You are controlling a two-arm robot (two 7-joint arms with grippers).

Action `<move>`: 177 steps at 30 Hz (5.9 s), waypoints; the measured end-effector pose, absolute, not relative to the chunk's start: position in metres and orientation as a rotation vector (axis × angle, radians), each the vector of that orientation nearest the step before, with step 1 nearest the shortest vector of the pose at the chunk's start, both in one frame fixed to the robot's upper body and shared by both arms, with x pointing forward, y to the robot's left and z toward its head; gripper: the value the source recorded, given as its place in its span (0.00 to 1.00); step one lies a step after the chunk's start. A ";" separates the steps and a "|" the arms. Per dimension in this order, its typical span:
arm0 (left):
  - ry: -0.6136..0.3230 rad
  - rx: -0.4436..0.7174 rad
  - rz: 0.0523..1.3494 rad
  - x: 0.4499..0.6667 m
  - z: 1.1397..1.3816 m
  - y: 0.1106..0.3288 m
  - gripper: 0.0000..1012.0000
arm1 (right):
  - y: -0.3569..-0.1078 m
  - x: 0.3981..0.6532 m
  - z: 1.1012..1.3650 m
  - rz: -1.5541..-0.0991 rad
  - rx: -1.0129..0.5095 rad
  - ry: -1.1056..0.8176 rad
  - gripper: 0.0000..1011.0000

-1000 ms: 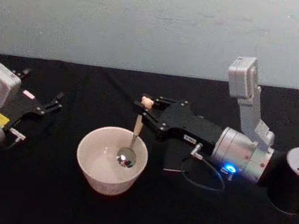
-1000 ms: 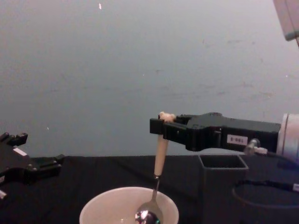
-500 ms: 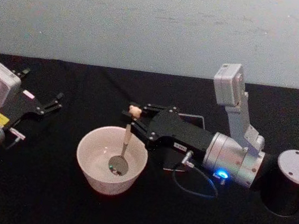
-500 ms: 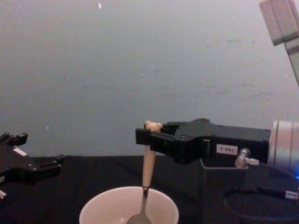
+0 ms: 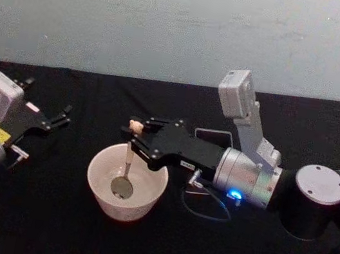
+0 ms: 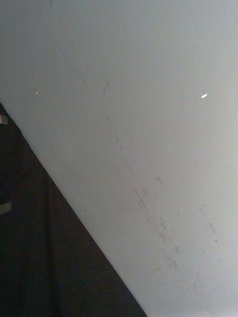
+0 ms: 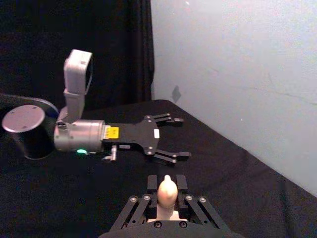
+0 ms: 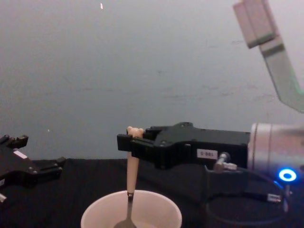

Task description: Pick up the stirring spoon with one hand, stir inside the cup, then place it back in its original position.

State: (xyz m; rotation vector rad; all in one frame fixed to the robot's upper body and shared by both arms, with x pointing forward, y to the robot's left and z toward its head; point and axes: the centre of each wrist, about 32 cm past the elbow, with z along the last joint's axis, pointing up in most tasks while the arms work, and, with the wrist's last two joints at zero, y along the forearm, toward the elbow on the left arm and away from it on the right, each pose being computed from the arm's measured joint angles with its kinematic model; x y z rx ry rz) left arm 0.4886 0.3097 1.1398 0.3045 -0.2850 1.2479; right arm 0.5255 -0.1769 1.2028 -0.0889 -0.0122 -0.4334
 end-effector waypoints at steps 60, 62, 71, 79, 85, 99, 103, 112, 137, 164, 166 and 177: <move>-0.285 0.304 1.248 0.489 1.140 0.310 0.99 | -0.175 0.523 1.200 -0.378 -0.140 -0.057 0.21; -0.285 0.304 1.248 0.489 1.140 0.310 0.99 | -0.170 0.524 1.200 -0.374 -0.148 -0.061 0.21; -0.285 0.304 1.248 0.489 1.140 0.310 0.99 | -0.155 0.533 1.198 -0.387 -0.170 -0.076 0.21; -0.285 0.304 1.248 0.489 1.140 0.310 0.99 | -0.156 0.541 1.194 -0.422 -0.181 -0.075 0.21; -0.285 0.304 1.248 0.489 1.140 0.310 0.99 | -0.162 0.546 1.192 -0.452 -0.185 -0.071 0.21; -0.285 0.304 1.248 0.489 1.140 0.310 0.99 | -0.189 0.546 1.199 -0.492 -0.167 -0.081 0.21; -0.285 0.304 1.248 0.489 1.140 0.310 0.99 | -0.196 0.541 1.201 -0.478 -0.160 -0.087 0.21; -0.285 0.304 1.248 0.489 1.140 0.310 0.99 | -0.203 0.525 1.201 -0.410 -0.160 -0.097 0.21; -0.285 0.305 1.248 0.489 1.140 0.310 0.99 | -0.166 0.530 1.206 -0.353 -0.168 -0.107 0.21; -0.285 0.304 1.248 0.489 1.140 0.310 0.99 | -0.180 0.548 1.202 -0.457 -0.201 -0.098 0.21; -0.285 0.304 1.248 0.489 1.140 0.310 0.99 | -0.185 0.546 1.203 -0.451 -0.197 -0.102 0.21; -0.285 0.304 1.248 0.489 1.140 0.310 0.99 | -0.197 0.531 1.207 -0.397 -0.182 -0.119 0.21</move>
